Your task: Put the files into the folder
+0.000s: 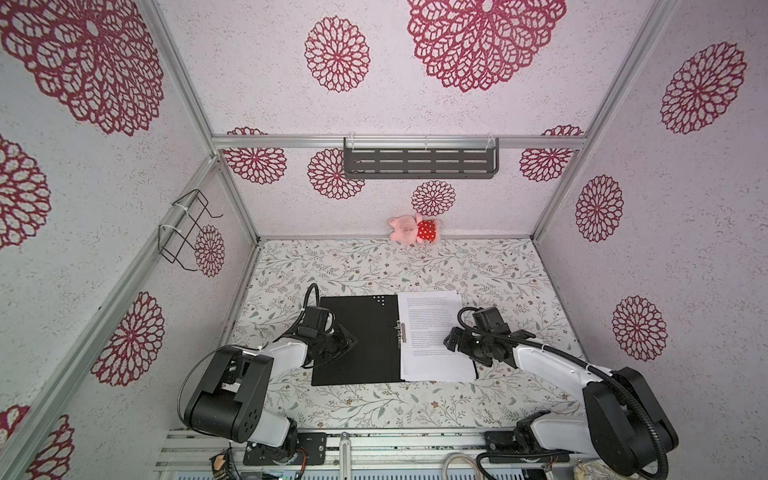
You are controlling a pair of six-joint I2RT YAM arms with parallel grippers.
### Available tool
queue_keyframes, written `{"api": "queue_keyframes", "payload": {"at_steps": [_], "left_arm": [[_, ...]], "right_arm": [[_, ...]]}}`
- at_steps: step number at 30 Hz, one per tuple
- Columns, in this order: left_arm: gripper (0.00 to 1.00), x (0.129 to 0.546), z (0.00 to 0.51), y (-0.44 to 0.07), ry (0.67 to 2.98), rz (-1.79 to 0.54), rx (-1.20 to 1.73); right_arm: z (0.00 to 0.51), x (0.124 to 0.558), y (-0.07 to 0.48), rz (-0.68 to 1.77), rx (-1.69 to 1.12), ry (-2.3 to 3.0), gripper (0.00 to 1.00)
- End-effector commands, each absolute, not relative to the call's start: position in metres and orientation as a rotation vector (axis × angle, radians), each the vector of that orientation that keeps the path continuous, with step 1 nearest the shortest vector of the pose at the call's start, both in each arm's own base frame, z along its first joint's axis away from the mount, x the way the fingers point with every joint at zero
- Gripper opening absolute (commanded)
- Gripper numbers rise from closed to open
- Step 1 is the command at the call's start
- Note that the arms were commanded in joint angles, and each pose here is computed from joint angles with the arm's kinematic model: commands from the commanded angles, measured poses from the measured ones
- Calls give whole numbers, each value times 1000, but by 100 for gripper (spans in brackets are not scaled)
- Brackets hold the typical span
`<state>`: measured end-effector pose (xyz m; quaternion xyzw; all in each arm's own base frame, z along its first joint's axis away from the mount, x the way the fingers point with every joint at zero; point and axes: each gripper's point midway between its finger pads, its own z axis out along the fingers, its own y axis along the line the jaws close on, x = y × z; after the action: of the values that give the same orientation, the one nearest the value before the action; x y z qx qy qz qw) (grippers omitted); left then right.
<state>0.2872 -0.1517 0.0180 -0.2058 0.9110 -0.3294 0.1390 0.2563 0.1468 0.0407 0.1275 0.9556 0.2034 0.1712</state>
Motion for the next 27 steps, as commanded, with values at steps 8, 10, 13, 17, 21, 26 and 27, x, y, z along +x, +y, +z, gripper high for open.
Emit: {"api": "queue_keyframes", "payload": {"at_steps": [8,10,13,17,21,26,27], "left_arm": [[32,264,-9,-139,2731,-864,-685],[32,264,-10,-139,2731,-865,-691],[31,263,-11,-141,2726,-875,-700],[31,262,-14,-143,2729,-888,-704],[31,263,-14,-143,2722,-888,-708],[31,261,-15,-141,2722,-875,-721],[31,260,-15,-140,2720,-872,-730]], "right_arm": [[50,264,125,441,453,2681,99],[56,267,122,422,438,2670,99],[66,278,126,444,381,2647,99],[99,304,159,541,160,2591,98],[127,322,219,669,-88,2548,96],[135,338,272,699,-225,2552,85],[132,339,277,680,-234,2567,83]]}}
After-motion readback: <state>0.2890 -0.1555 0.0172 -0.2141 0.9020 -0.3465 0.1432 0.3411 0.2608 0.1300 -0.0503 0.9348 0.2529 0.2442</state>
